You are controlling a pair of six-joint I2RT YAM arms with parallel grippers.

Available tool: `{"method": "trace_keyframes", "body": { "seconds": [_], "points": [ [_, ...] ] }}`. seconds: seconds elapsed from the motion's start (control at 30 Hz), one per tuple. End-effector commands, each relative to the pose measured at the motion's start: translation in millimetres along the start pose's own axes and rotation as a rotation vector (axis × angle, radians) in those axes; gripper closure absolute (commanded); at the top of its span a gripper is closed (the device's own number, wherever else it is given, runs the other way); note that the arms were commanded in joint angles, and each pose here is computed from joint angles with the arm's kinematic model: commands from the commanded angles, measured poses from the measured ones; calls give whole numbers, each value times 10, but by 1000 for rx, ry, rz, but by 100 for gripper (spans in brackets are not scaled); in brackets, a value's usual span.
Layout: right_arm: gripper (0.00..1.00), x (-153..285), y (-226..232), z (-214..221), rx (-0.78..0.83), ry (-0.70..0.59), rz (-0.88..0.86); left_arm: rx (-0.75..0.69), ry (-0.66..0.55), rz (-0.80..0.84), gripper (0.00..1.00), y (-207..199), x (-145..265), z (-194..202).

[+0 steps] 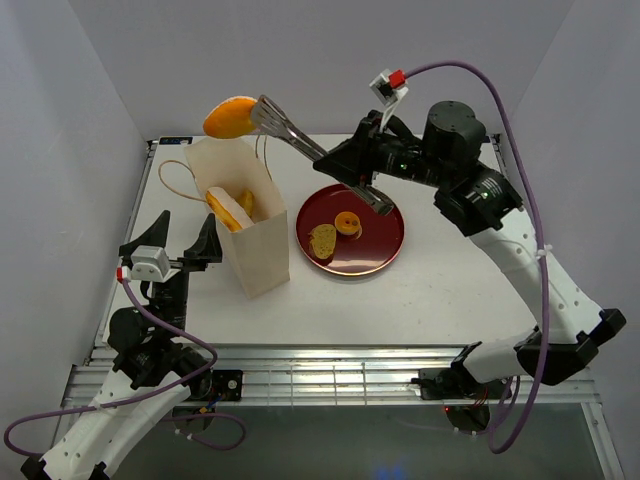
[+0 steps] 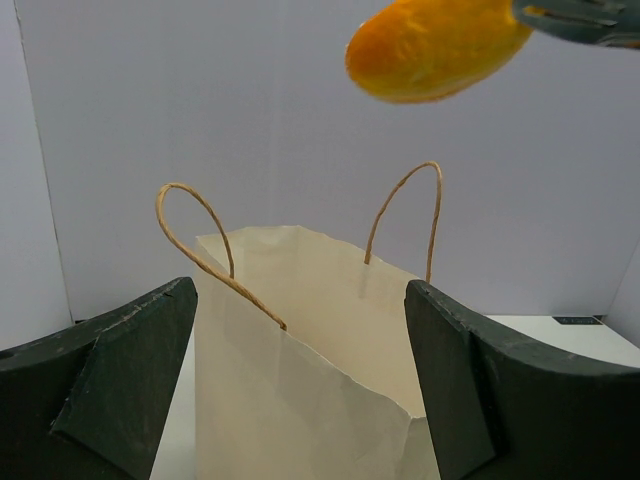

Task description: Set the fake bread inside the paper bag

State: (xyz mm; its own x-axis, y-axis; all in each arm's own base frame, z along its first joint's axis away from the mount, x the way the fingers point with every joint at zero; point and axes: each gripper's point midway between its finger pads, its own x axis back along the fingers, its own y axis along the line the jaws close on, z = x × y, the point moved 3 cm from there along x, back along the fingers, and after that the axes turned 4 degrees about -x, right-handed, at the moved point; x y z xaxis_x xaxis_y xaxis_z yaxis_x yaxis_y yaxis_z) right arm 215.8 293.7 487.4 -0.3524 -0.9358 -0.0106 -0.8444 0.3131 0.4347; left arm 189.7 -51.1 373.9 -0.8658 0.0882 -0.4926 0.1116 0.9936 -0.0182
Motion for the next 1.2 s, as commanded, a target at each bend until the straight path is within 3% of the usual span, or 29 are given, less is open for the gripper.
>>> {"method": "trace_keyframes", "body": {
  "seconds": [0.0,0.4,0.83,0.97,1.03,1.17],
  "points": [
    [92,-284,-77,-153,42,-53,1,6,-6,-2,5,10,4,-44],
    [92,-943,-422,101,44,64,56,13,-11,-65,5,107,23,-40],
    [92,-1147,-638,402,14,138,83,9,5,-43,5,50,-3,20],
    [84,-1168,-624,453,7,155,71,8,6,-43,5,48,-5,24],
    [73,-1165,-612,460,6,159,67,7,8,-38,5,37,-5,33],
    [69,-1142,-582,421,8,148,65,5,9,-32,5,28,-10,39]
  ]
}}
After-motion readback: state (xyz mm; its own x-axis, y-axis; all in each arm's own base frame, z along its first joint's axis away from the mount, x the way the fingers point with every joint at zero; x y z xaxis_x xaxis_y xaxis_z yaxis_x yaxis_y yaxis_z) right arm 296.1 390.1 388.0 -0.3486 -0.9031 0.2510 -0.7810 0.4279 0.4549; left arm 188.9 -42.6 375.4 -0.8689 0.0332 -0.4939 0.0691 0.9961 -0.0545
